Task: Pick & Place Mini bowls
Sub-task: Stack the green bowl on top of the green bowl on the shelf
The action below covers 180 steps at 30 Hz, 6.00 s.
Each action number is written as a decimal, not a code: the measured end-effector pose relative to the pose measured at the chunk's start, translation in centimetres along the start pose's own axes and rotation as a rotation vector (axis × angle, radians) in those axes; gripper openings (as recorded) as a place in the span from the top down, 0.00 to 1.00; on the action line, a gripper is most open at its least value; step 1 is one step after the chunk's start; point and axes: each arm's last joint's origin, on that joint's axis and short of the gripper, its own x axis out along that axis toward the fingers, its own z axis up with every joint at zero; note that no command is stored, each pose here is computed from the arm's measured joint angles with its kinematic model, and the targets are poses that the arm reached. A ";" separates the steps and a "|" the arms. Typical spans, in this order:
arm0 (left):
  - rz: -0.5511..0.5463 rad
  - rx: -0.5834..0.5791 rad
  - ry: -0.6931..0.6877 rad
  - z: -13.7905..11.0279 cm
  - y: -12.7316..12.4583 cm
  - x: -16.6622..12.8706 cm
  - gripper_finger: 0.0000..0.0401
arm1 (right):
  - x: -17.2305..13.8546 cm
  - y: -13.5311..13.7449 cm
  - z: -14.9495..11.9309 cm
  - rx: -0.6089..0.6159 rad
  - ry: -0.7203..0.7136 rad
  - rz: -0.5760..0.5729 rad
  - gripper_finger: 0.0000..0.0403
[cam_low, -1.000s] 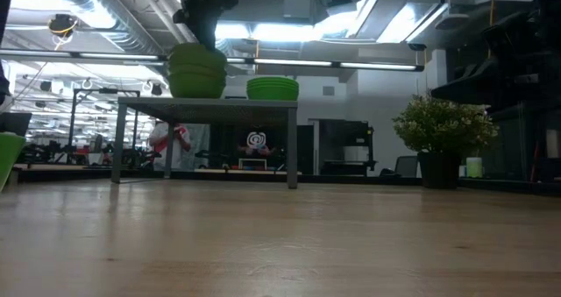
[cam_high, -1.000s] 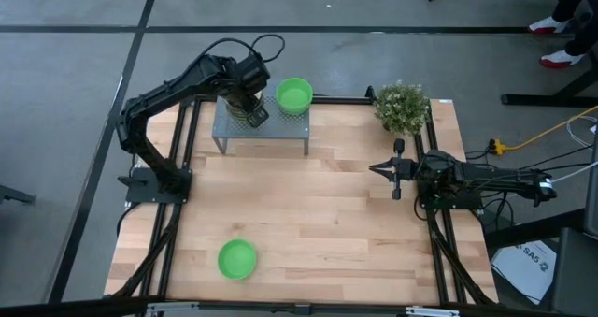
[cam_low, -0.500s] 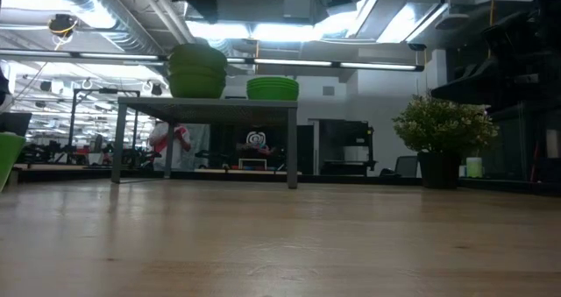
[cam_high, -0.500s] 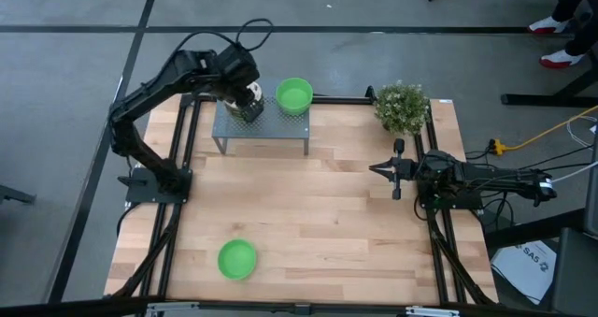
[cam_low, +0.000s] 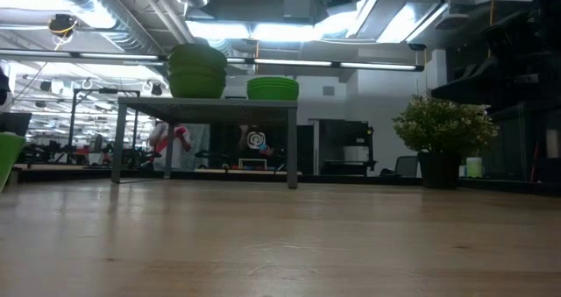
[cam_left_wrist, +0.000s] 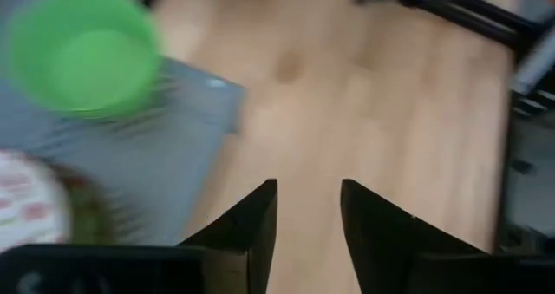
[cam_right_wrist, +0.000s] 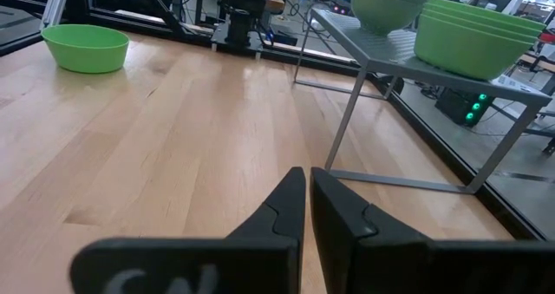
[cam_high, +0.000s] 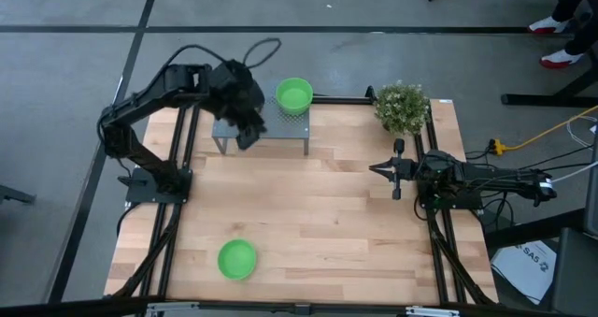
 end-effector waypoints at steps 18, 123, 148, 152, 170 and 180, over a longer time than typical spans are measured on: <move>-0.261 0.111 0.144 -3.8 -9.4 -0.4 0.68 | 0.0 0.0 0.0 0.000 0.000 0.000 0.94; -0.194 0.774 0.187 -33.4 -22.8 16.7 0.99 | 0.0 0.0 0.0 0.000 0.000 0.000 0.94; -0.046 0.106 -0.368 -20.0 -18.0 9.6 0.99 | 0.0 0.0 0.0 0.000 0.000 0.000 0.94; 0.004 -0.023 -0.538 -17.5 -16.3 7.6 0.99 | 0.0 0.0 0.0 0.000 0.000 0.000 0.94; 0.138 -0.038 -0.715 -7.1 -9.9 3.0 0.99 | 0.0 0.0 0.0 0.000 0.000 0.000 0.94; 0.317 0.082 -0.688 -2.5 -4.4 -0.6 0.99 | 0.0 0.0 0.0 0.000 0.000 0.000 0.94</move>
